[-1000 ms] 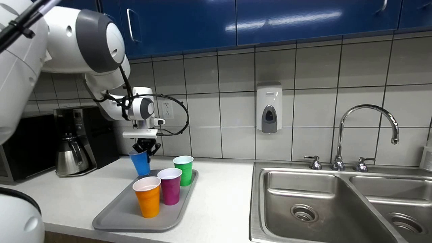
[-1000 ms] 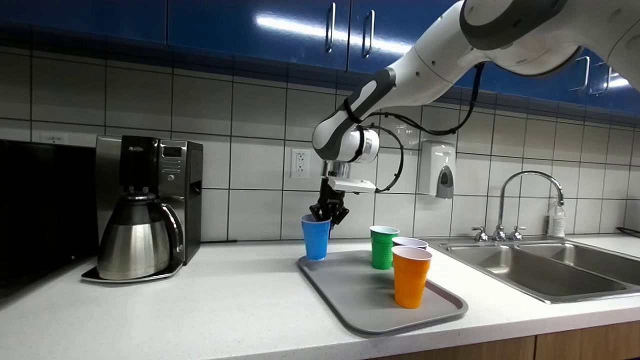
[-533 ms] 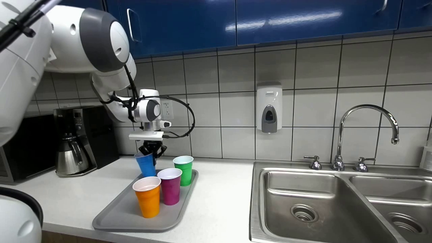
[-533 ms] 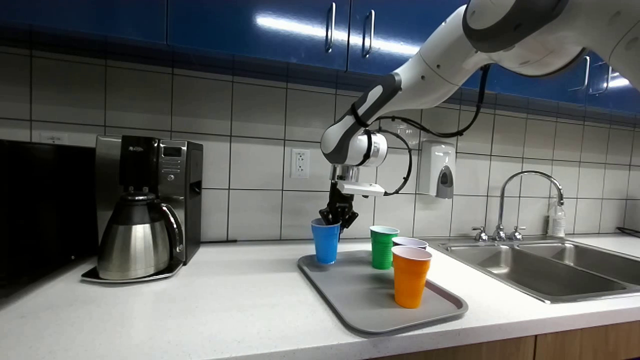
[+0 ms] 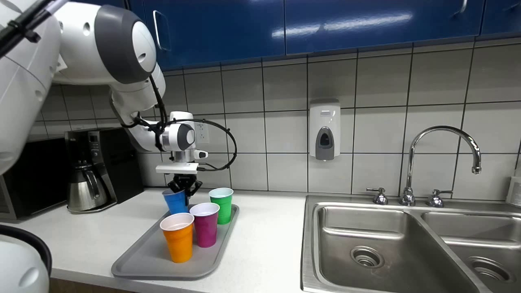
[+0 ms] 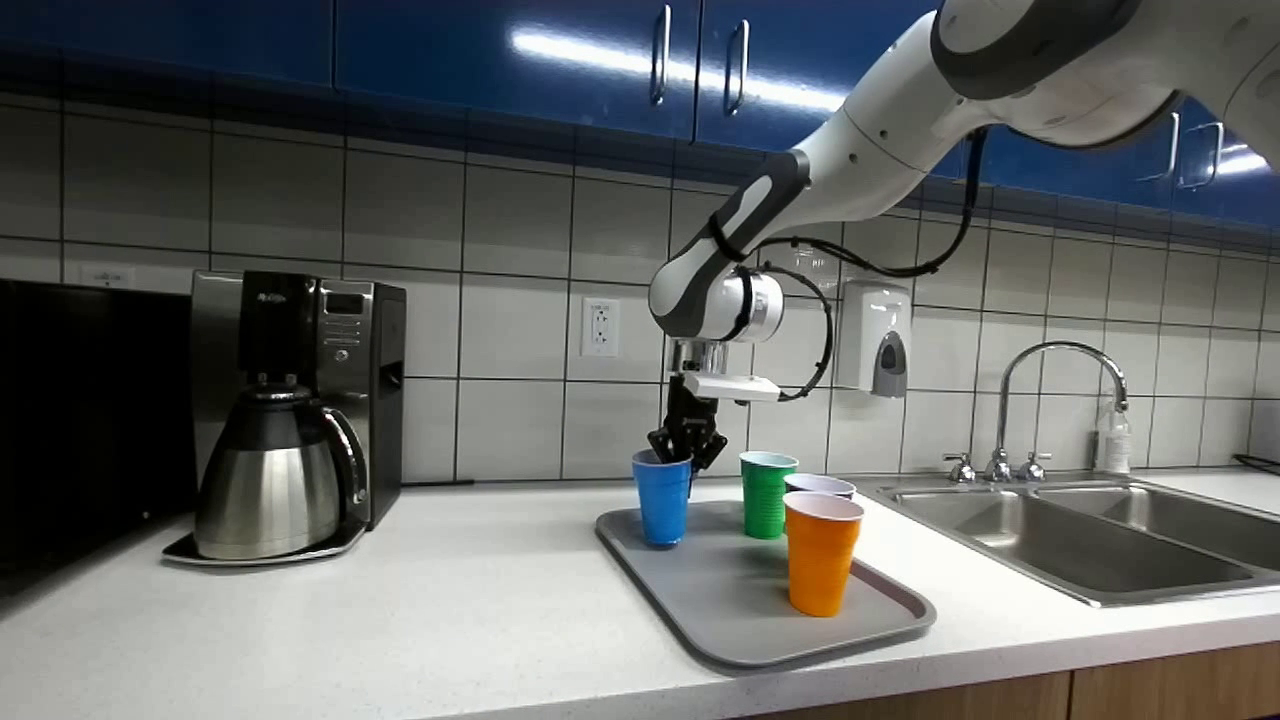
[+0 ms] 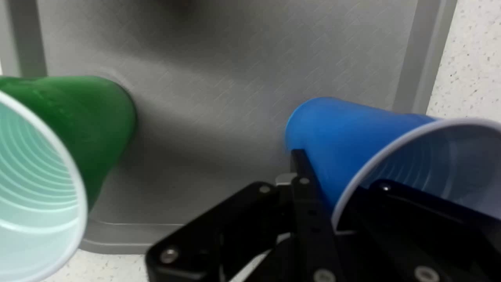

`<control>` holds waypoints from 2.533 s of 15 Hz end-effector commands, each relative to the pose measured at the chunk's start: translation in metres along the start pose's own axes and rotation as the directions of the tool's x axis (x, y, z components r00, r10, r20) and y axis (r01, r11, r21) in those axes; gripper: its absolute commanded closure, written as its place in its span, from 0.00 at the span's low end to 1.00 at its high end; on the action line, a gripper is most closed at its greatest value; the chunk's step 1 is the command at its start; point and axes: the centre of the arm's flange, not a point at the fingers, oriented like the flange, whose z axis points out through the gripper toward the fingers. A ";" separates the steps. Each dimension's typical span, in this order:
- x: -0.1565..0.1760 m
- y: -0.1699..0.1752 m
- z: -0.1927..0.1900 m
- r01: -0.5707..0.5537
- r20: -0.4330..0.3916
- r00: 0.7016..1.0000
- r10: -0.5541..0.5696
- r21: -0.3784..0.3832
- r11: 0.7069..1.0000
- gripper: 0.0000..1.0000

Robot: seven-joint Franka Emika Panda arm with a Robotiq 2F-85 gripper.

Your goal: Put the purple, green and blue cups onto the tray

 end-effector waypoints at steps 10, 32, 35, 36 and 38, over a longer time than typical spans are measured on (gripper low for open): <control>-0.029 0.005 -0.007 0.028 0.040 0.999 -0.030 0.050 0.998 0.73; -0.075 -0.003 -0.087 0.155 -0.017 0.988 -0.156 -0.066 0.986 0.00; -0.088 -0.004 -0.085 0.155 -0.008 0.988 -0.156 -0.101 0.983 0.00; -0.092 -0.003 -0.085 0.154 -0.005 0.988 -0.156 -0.111 0.982 0.00; -0.101 0.001 -0.085 0.147 -0.001 0.989 -0.148 -0.125 0.981 0.00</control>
